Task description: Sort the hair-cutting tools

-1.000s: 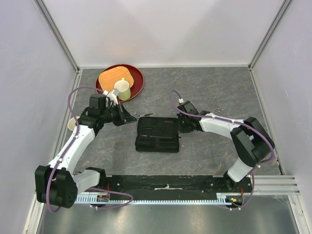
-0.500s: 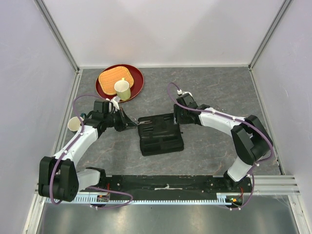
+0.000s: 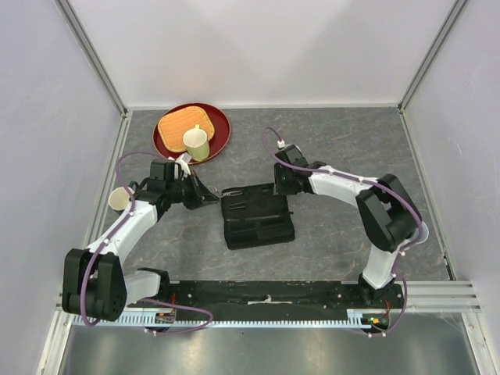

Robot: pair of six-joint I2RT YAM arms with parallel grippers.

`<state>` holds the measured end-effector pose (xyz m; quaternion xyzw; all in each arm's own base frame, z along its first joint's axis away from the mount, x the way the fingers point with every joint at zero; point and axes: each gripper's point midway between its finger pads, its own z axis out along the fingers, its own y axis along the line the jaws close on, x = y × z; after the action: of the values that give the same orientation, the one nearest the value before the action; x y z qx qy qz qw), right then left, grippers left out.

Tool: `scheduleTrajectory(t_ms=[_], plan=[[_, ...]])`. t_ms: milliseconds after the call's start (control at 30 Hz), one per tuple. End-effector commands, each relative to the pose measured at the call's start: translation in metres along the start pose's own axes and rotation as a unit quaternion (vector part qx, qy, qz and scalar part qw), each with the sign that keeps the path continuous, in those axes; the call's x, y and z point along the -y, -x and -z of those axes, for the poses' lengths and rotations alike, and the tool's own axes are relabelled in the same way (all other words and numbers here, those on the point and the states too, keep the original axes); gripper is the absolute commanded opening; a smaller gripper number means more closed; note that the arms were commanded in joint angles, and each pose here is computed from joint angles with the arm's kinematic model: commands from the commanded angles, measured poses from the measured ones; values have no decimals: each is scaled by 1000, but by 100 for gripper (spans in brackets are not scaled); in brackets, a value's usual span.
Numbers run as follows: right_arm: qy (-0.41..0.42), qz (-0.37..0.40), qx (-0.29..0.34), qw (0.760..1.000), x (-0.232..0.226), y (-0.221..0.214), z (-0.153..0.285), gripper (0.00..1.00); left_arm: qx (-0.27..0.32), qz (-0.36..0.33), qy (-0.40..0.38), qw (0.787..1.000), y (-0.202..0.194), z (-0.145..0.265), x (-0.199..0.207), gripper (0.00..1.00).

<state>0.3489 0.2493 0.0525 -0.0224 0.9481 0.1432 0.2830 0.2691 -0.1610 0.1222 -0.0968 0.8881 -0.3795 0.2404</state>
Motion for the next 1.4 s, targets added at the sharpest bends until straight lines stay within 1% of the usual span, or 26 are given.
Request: scheduleTrajectory(t_ms=[0, 33, 133, 267, 400, 500, 733, 833, 1067, 1167, 1267, 1367], plan=[[-42, -13, -24, 999, 13, -9, -24, 35, 6, 11, -13, 1000, 7, -3, 4, 2], [-60, -11, -26, 998, 22, -13, -30, 35, 4, 14, -13, 1000, 5, -3, 4, 2], [-75, -9, -33, 997, 29, -20, -37, 35, 2, 25, -13, 1000, -2, -6, -3, 2], [-75, -7, -44, 996, 30, -27, -41, 36, -1, 31, -8, 999, -6, -10, -9, 2], [-71, -9, -44, 996, 30, -28, -40, 36, 7, 35, 1, 999, -5, -15, -17, 2], [-70, -10, -48, 996, 30, -32, -38, 37, 0, 48, 4, 999, -9, -22, -25, 2], [-75, -14, -60, 995, 36, -45, -38, 37, -9, 84, -22, 996, -20, -35, -31, 2], [-76, -13, -63, 995, 37, -48, -36, 37, -28, 96, -39, 994, -29, -36, -29, 2], [-70, -7, -64, 995, 31, -50, -35, 38, -47, 95, -115, 988, -39, -34, -13, 2], [-70, -6, -63, 995, 29, -50, -35, 39, -61, 105, -133, 984, -44, -36, -10, 2], [-69, -3, -65, 996, 27, -51, -35, 39, -64, 105, -153, 981, -43, -37, -6, 2], [-69, -3, -65, 996, 27, -51, -35, 39, -61, 102, -153, 981, -42, -39, -7, 2]])
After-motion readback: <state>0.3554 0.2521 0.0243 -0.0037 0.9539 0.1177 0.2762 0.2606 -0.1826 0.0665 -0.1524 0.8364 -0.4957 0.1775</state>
